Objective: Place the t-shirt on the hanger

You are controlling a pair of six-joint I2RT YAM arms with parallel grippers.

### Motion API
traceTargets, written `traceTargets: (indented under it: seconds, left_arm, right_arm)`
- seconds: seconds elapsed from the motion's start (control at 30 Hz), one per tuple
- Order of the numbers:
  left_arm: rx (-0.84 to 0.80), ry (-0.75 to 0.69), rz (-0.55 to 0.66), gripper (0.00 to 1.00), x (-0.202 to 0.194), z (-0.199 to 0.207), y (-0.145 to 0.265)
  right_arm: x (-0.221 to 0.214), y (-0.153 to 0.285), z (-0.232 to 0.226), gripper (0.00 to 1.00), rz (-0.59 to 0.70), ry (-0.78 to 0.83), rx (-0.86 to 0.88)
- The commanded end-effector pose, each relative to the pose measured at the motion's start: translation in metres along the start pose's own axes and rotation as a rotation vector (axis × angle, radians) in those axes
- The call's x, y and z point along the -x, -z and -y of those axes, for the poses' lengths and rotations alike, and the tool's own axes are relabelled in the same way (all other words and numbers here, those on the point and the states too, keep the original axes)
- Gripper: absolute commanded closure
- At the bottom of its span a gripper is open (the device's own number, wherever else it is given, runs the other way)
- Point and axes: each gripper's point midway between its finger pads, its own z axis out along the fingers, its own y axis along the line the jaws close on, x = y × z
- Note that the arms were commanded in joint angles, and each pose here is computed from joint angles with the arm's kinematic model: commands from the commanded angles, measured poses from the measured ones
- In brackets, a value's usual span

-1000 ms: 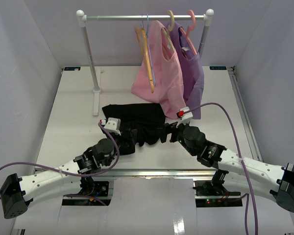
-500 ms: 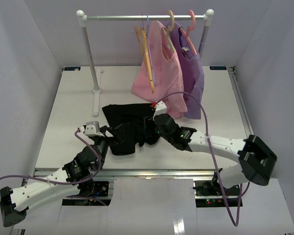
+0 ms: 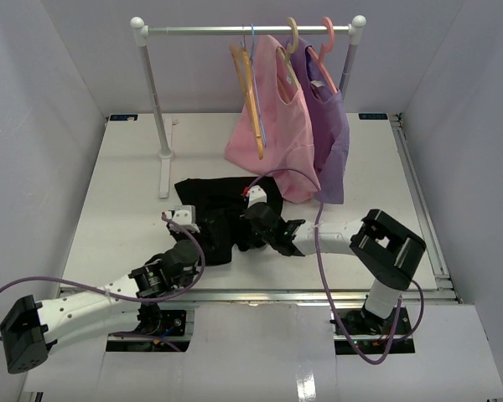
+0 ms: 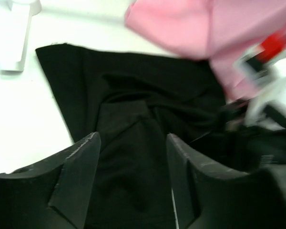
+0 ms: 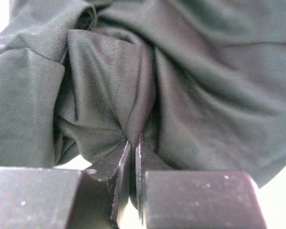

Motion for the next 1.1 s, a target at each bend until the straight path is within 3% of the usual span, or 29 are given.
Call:
traceTargets:
  seconds: [0.0, 0.13, 0.27, 0.43, 0.47, 0.6, 0.67, 0.83, 1.07]
  left_arm:
    - [0.013, -0.004, -0.065, 0.38, -0.003, 0.018, -0.008]
    - [0.062, -0.078, -0.189, 0.41, -0.033, 0.025, -0.020]
    - [0.130, -0.125, -0.301, 0.31, -0.062, 0.022, -0.028]
    - [0.191, -0.129, -0.372, 0.31, -0.090, 0.010, -0.037]
    - [0.210, -0.140, -0.384, 0.33, -0.096, 0.006, -0.039]
    - [0.242, -0.179, -0.413, 0.85, -0.108, -0.001, -0.042]
    - [0.280, -0.156, -0.403, 1.00, -0.103, -0.005, -0.042]
    - [0.431, -0.054, -0.283, 1.00, -0.056, -0.037, -0.032]
    - [0.413, 0.165, -0.198, 1.00, -0.036, -0.063, -0.007]
  right_arm:
    - [0.040, 0.030, 0.002, 0.92, 0.162, -0.033, -0.001]
    - [0.048, 0.056, 0.006, 0.92, 0.192, -0.046, 0.004]
    - [0.037, 0.069, 0.016, 0.92, 0.206, -0.050, 0.007]
    - [0.027, 0.084, 0.031, 0.92, 0.225, -0.062, -0.015]
    - [0.025, 0.088, 0.035, 0.92, 0.232, -0.067, -0.019]
    - [0.016, 0.099, 0.045, 0.92, 0.251, -0.092, -0.026]
    - [0.013, 0.104, 0.049, 0.92, 0.259, -0.104, -0.032]
    - [-0.002, 0.116, 0.075, 0.92, 0.259, -0.172, -0.127]
    - [-0.045, 0.119, 0.094, 0.91, 0.231, -0.258, -0.143]
